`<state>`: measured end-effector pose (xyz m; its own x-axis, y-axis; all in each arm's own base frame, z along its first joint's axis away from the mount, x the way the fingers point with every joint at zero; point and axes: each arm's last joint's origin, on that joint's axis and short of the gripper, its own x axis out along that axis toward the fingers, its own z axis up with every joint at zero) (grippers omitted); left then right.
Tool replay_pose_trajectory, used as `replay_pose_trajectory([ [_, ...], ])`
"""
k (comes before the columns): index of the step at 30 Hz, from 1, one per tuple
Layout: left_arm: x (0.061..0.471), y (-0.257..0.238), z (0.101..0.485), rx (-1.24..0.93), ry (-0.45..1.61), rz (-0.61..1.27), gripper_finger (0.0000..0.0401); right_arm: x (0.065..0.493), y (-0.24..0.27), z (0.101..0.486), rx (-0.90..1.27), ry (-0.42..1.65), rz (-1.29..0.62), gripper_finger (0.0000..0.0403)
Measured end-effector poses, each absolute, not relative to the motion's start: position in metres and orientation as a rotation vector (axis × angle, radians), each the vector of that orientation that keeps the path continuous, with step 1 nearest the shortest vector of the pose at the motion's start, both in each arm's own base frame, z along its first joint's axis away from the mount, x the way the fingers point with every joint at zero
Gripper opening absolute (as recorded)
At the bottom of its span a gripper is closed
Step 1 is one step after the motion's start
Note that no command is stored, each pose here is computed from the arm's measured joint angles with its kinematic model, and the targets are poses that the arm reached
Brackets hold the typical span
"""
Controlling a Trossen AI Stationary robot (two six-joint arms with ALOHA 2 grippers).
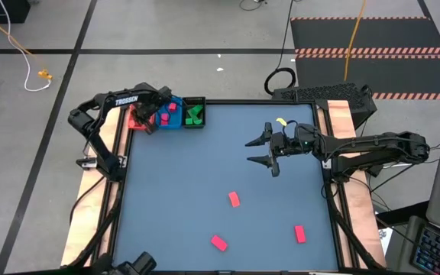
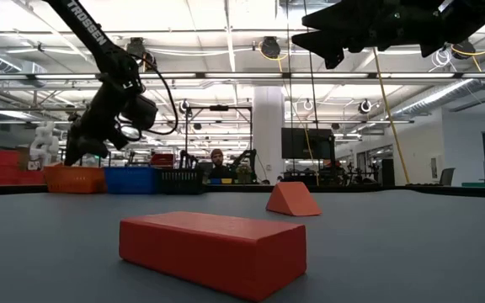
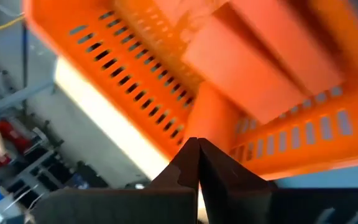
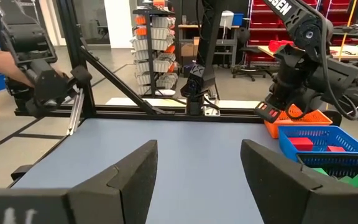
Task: Sort & place blocks by color
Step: Put the orange block into the orange bin
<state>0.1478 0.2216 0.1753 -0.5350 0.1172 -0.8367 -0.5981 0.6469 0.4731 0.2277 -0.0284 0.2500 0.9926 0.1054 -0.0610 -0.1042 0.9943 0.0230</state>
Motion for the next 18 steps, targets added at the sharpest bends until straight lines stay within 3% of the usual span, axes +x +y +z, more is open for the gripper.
replay_pose_trajectory([
  [11, 0.148, 0.211, 0.181, -0.311, 2.028, 1.038, 0.0004, 0.228, -0.028, 0.25, 0.019, 0.06, 0.106, 0.0226],
  [18, 0.153, 0.21, 0.179, -0.405, 1.96, 1.0, 0.0003, 0.228, -0.028, 0.25, 0.019, 0.058, 0.106, 0.0226],
])
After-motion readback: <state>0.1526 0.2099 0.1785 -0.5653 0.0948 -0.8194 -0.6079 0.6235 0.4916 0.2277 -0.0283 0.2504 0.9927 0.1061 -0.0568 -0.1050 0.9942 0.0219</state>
